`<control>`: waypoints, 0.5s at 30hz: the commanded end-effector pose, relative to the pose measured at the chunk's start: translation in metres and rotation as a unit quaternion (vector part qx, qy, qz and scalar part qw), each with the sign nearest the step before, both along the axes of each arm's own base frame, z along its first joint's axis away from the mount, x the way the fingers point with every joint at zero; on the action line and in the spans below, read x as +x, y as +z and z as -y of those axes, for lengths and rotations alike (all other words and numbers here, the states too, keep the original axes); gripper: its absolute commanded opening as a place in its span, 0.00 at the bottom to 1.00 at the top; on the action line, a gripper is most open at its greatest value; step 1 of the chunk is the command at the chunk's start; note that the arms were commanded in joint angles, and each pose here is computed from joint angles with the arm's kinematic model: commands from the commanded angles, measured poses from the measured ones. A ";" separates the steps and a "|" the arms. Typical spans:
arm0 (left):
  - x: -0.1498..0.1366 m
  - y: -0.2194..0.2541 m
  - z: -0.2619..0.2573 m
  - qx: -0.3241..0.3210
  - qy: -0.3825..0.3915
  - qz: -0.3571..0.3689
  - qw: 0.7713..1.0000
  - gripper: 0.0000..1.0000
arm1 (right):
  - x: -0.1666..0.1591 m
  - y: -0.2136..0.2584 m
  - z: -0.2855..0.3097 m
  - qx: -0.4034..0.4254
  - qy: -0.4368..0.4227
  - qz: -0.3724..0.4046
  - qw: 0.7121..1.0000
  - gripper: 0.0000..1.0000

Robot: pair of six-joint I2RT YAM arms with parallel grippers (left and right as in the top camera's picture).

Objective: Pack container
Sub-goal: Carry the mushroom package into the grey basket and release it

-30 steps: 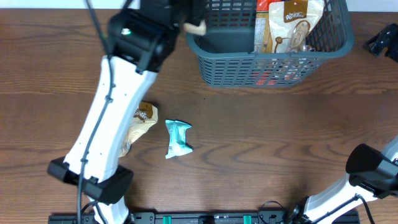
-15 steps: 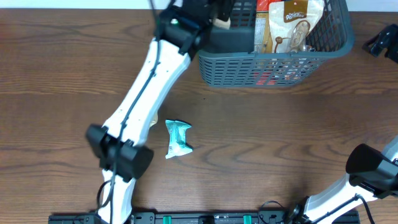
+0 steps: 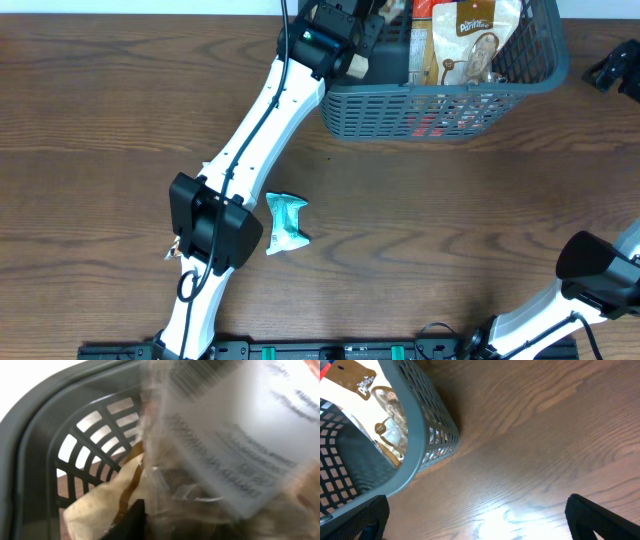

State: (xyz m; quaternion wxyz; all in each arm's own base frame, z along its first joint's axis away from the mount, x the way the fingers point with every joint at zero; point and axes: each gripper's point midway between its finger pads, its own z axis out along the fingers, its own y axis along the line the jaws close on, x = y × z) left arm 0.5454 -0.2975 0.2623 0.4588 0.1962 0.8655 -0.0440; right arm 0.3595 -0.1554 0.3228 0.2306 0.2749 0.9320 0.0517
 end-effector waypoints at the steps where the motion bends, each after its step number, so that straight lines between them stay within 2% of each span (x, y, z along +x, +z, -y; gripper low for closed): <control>1: -0.001 0.002 -0.002 -0.003 0.006 -0.001 1.000 0.40 | 0.000 -0.001 -0.004 0.004 0.008 -0.002 1.000 0.99; 2: -0.001 0.002 -0.002 -0.002 0.006 -0.002 1.000 0.49 | 0.000 -0.001 -0.004 0.004 0.008 -0.002 1.000 0.99; 9: -0.003 0.000 -0.003 0.001 0.007 -0.007 1.000 0.53 | 0.000 -0.001 -0.004 0.004 0.008 -0.002 1.000 0.99; 10: -0.003 0.000 -0.004 0.001 0.007 -0.007 1.000 0.57 | 0.000 -0.001 -0.004 0.004 0.008 -0.002 1.000 0.99; 13: -0.003 0.001 -0.004 0.001 0.007 -0.006 1.000 0.60 | 0.000 -0.001 -0.004 0.004 0.008 -0.002 1.000 0.99; 15: -0.003 0.003 -0.004 0.000 0.007 -0.005 1.000 0.67 | 0.000 -0.001 -0.004 0.004 0.008 -0.002 1.000 0.99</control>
